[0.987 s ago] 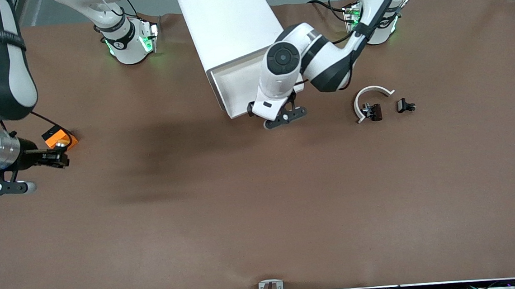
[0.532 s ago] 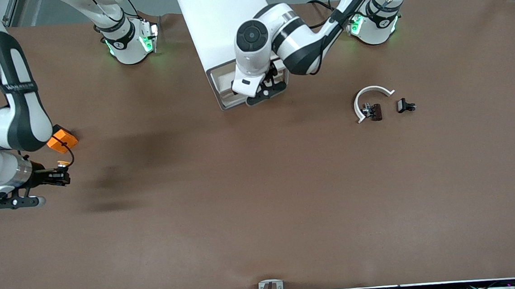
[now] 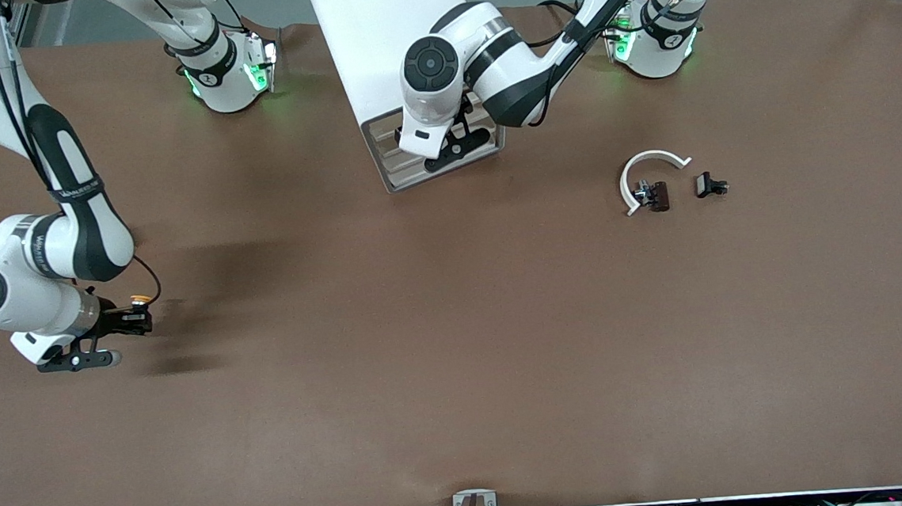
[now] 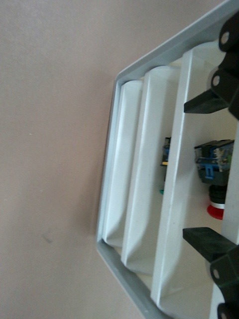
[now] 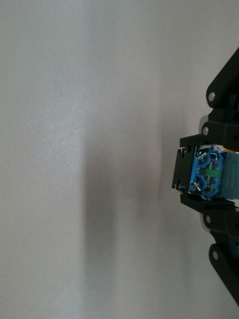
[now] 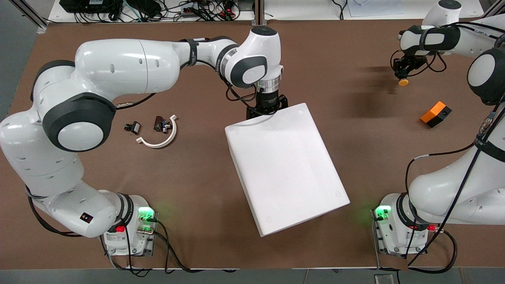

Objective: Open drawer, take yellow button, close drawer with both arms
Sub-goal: 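Push the drawer shut with the left gripper while the right gripper carries the button, then set the button on the table with the right gripper while the left gripper withdraws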

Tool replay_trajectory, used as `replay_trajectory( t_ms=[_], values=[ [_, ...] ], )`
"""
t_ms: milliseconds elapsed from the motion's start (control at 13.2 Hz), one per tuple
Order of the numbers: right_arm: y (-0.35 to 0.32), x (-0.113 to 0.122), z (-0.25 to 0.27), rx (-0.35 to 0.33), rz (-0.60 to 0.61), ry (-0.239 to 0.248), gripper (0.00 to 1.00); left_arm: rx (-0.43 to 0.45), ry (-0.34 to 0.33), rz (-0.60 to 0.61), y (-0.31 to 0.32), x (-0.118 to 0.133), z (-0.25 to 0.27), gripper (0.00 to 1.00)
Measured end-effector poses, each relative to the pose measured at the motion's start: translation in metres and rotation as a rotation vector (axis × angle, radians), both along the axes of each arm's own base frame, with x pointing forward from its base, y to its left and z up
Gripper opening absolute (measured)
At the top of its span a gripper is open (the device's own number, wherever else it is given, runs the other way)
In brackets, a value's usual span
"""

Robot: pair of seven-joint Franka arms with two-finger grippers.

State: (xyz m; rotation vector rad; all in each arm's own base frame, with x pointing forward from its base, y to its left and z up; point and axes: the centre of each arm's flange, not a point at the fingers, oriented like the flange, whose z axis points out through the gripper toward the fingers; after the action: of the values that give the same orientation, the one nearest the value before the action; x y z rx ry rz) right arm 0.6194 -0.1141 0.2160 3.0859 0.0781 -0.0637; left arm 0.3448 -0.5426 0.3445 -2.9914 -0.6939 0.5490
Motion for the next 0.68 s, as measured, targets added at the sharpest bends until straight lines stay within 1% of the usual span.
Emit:
replay_trajectory(
  t_ms=[76,228,304,380,456,532,684],
  values=[
    [-0.001,-0.003,-0.009,0.002,0.014,-0.008,0.42,0.002,0.0,0.011,0.0,0.001,0.001,1.0],
    [-0.013,-0.008,-0.024,0.006,0.032,-0.002,0.42,0.003,-0.001,0.032,0.001,0.004,0.003,1.0],
    [-0.02,-0.01,-0.029,0.008,0.033,-0.001,0.42,-0.001,-0.007,0.046,0.002,0.01,0.006,1.0],
    [-0.025,-0.011,-0.034,0.009,0.033,0.0,0.42,-0.003,-0.028,0.064,0.008,0.024,0.011,1.0],
    [-0.027,-0.012,-0.037,0.01,0.031,0.002,0.42,0.001,-0.068,0.084,0.02,0.046,0.017,1.0],
    [-0.027,-0.013,-0.038,0.01,0.031,0.002,0.42,0.013,-0.121,0.104,0.038,0.074,0.023,1.0],
    [-0.025,-0.012,-0.038,0.012,0.033,0.001,0.43,0.062,-0.24,0.139,0.083,0.132,0.034,1.0]
  ],
)
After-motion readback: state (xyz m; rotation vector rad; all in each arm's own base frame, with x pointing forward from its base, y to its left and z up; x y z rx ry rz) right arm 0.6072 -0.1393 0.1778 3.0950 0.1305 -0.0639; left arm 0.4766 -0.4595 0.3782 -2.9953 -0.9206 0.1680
